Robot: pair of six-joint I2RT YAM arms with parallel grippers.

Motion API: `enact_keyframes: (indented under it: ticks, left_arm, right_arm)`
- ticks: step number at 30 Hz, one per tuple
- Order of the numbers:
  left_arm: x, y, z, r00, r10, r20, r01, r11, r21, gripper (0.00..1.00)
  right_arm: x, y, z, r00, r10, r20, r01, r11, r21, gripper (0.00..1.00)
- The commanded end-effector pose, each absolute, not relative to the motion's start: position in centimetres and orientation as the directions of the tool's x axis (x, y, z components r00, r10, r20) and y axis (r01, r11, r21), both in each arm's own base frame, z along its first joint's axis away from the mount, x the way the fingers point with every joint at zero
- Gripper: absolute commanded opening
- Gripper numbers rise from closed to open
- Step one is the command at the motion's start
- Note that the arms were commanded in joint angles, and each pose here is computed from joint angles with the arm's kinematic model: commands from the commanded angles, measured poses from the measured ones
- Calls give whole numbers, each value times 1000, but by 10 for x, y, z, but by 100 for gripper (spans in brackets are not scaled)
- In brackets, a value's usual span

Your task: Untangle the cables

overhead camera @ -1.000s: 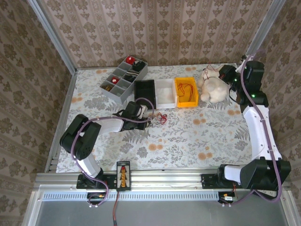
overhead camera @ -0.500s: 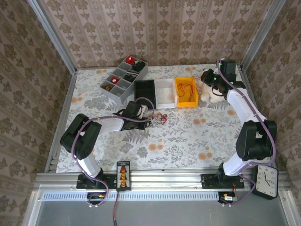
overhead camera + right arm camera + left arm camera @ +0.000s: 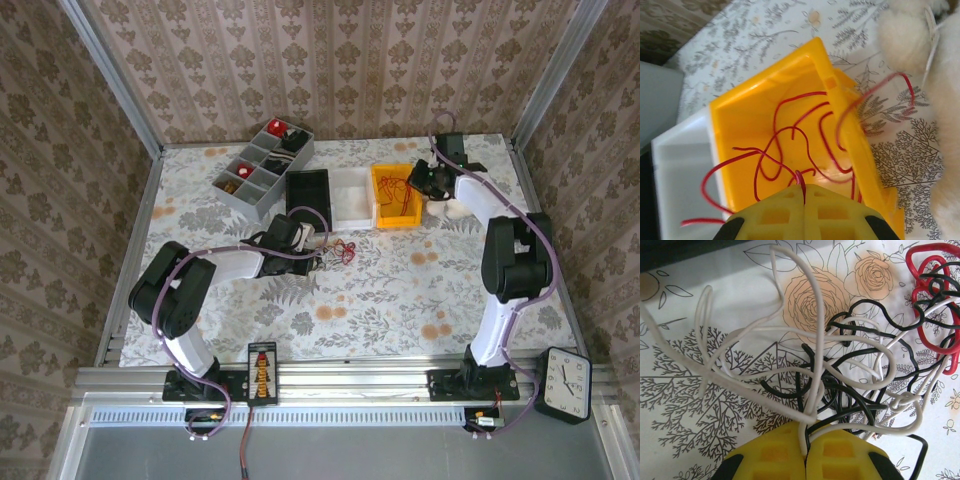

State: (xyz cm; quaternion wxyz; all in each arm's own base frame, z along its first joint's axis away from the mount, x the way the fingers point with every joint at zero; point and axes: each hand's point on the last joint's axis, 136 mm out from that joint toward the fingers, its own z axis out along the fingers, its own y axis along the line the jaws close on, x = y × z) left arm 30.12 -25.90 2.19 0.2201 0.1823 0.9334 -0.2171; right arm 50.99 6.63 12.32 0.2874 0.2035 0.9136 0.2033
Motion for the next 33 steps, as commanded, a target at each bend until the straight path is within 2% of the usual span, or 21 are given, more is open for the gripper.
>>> enact_keyframes:
  ticks: [1,4,8,11,15,22,33]
  left_arm:
    - [288,-257,6,-852,296,-432,450,836,-314,0]
    - [288,-257,5,-854,295,-430,447,838,-312,0]
    - [287,-256,4,-855,295,-427,446,839,-312,0]
    - [287,-256,2,-856,298,-422,446,839,-312,0]
    - [287,-257,0,-858,303,-416,447,838,-312,0]
    - [287,-257,-1,-859,303,-413,446,839,-310,0]
    - [285,-258,-7,-863,323,-388,453,836,-309,0]
  right_arm:
    - [505,74,112,-790,455,-411,265,857,441,11]
    - [504,77,124,-773,455,-443,243,856,455,38]
    - [499,66,151,-705,468,-533,234,863,448,51]
    - [495,53,157,-690,461,-559,259,877,404,52]
    - [498,41,147,-711,480,-514,316,871,376,49]
    - [516,34,123,-685,622,-379,417,762,496,43]
    - [544,36,111,-571,782,-251,482,567,668,43]
